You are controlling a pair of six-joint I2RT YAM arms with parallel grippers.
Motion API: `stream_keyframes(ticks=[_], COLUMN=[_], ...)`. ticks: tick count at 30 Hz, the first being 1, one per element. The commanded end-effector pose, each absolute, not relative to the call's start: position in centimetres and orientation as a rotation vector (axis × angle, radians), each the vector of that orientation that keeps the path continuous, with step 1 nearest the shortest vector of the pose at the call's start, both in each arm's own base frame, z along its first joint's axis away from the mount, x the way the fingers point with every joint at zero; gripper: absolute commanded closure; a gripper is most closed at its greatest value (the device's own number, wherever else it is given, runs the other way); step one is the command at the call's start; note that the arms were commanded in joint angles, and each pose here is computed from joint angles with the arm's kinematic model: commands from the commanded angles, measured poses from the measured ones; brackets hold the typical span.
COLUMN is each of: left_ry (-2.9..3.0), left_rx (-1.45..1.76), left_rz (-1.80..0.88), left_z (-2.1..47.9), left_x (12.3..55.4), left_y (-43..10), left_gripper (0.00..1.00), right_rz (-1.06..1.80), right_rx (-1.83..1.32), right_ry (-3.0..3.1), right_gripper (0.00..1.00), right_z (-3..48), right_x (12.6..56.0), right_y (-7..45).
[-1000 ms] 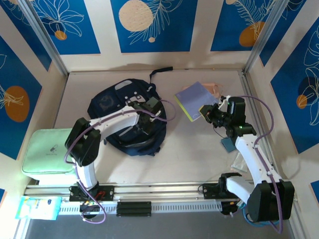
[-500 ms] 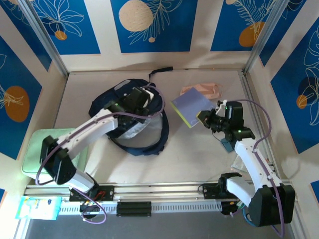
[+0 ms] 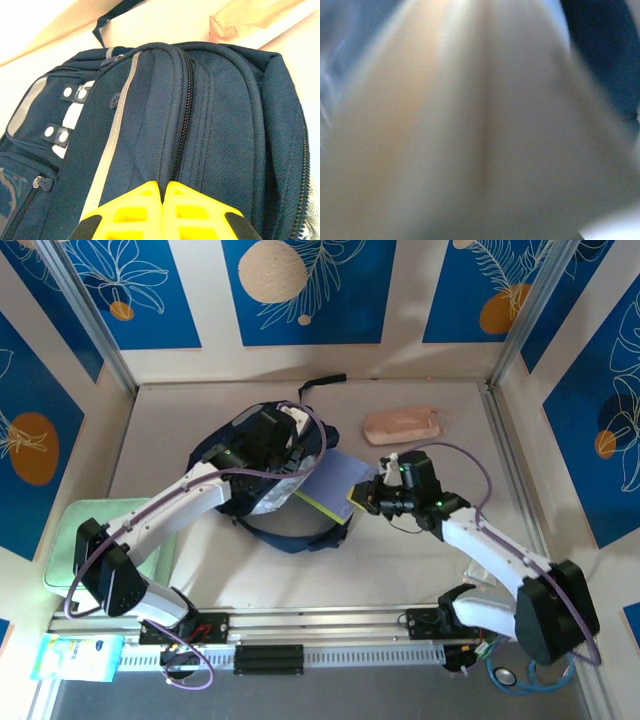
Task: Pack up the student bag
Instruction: Place the book in the student bag.
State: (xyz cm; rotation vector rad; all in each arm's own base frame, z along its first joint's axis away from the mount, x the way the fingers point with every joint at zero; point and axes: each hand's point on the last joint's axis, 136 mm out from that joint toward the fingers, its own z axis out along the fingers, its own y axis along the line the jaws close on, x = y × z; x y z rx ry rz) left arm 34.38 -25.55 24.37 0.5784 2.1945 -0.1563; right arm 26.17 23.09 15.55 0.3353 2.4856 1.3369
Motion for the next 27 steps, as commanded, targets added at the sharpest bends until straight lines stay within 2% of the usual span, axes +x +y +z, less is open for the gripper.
stream_keyframes(ticks=[1,5,11,14,20,24,27], left_ry=[2.024,2.029,2.025,2.025,2.015,2.017,2.02], left_rx=[0.495,0.487,0.457,0.437,0.419,0.421,0.419], left_rz=[-0.324,-0.337,-0.33,-0.318,-0.323,-0.322,-0.307], left_z=[30.8,31.1,31.7,32.0,32.5,32.5,32.2], left_x=[35.4,35.3,35.1,35.2,35.1,35.0,35.0], left_y=[-27.8,-27.8,-27.2,-26.8,-26.6,-26.5,-26.3], left_gripper=[1.0,1.0,1.0,1.0,1.0,1.0,1.0], right_rz=[1.398,1.431,1.361,1.336,1.387,1.555,1.54], right_rx=[0.315,0.3,0.501,0.618,0.678,0.58,0.512], right_ry=[2.378,2.38,2.489,2.499,2.515,2.47,2.492], right_gripper=[1.0,1.0,1.0,1.0,1.0,0.88,0.72], right_z=[18.0,17.4,11.4,8.6,6.3,7.7,8.9], right_x=[29.5,32.3,35.9,36.8,38.3,38.4,37.7], right_y=[25.5,29.1,31.6,32.6,35.3,37.3,37.2])
